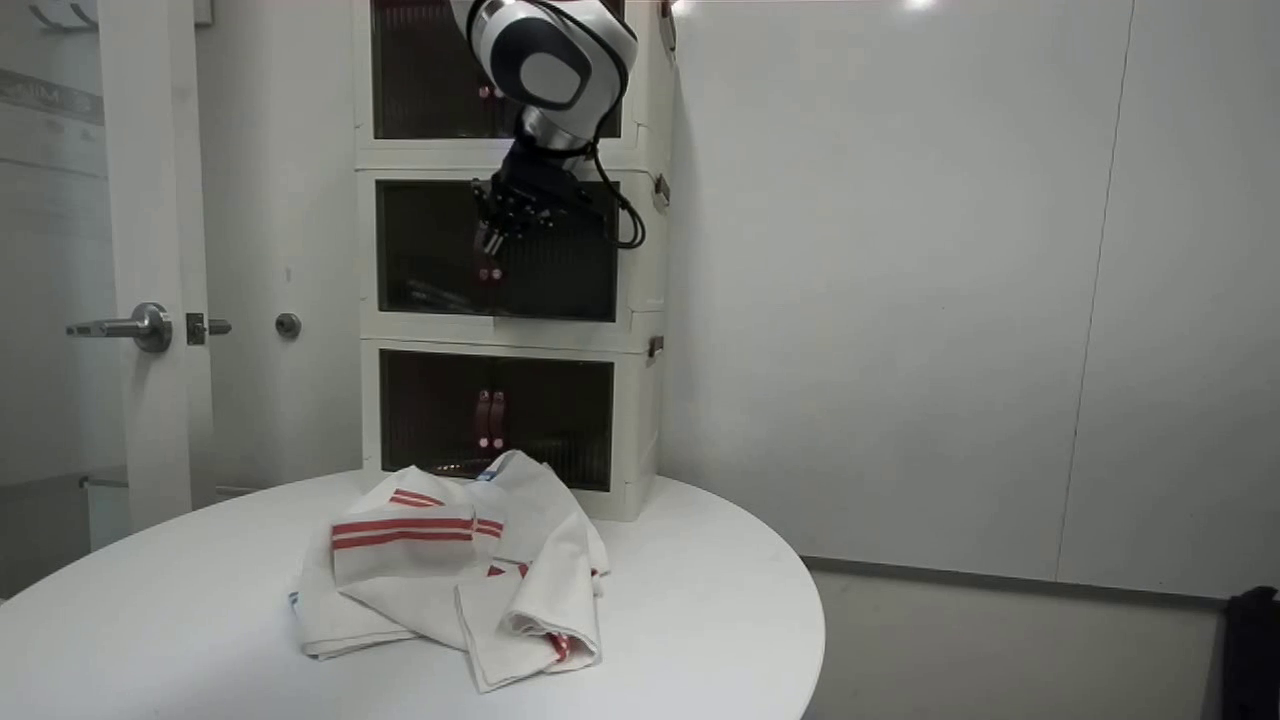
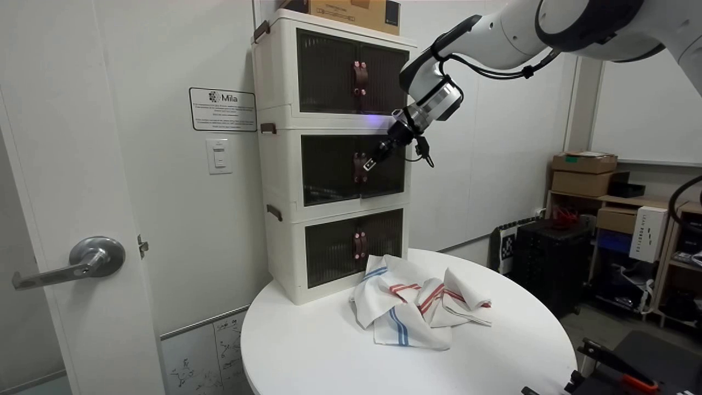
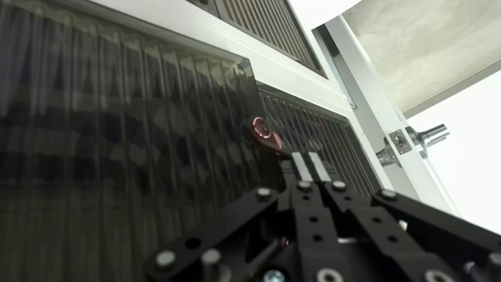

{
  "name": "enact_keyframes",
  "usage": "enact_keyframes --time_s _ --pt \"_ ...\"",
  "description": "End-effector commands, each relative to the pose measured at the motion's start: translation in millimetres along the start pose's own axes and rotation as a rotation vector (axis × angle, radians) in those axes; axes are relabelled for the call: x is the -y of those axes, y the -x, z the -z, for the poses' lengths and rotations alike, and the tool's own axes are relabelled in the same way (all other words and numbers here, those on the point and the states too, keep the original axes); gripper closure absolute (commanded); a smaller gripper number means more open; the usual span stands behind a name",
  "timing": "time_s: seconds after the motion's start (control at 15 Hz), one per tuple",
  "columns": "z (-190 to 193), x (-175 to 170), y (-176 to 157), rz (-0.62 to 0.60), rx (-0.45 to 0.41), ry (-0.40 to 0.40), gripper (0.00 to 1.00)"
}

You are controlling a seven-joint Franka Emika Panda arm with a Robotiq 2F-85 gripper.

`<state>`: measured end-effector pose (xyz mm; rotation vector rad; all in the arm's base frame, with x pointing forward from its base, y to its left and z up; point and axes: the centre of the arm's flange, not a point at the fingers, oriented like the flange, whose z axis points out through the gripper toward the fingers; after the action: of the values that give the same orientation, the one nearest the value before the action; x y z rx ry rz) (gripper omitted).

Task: Open the right cabinet door of the middle section

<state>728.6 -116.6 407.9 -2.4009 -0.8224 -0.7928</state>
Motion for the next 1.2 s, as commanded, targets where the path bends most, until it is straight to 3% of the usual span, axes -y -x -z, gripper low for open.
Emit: enact_keyframes --time_s 0.0,0.27,0.47,0.53,0.67,1.13 --pt "-6.9 24.8 2.5 0.074 0.021 -0.120 1.00" --pt "-5.4 44.2 21.9 0.149 0.080 -0.180 1.00" --pt "3.6 51.3 30.2 0.182 0.106 -0.157 1.00" --pt "8.2 52.7 31.1 0.185 0.116 -0.142 0.73" --pt "15.0 55.2 32.2 0.198 0.125 -0.123 0.68" --pt "31.1 74.1 28.7 0.168 0.138 -0.092 0.14"
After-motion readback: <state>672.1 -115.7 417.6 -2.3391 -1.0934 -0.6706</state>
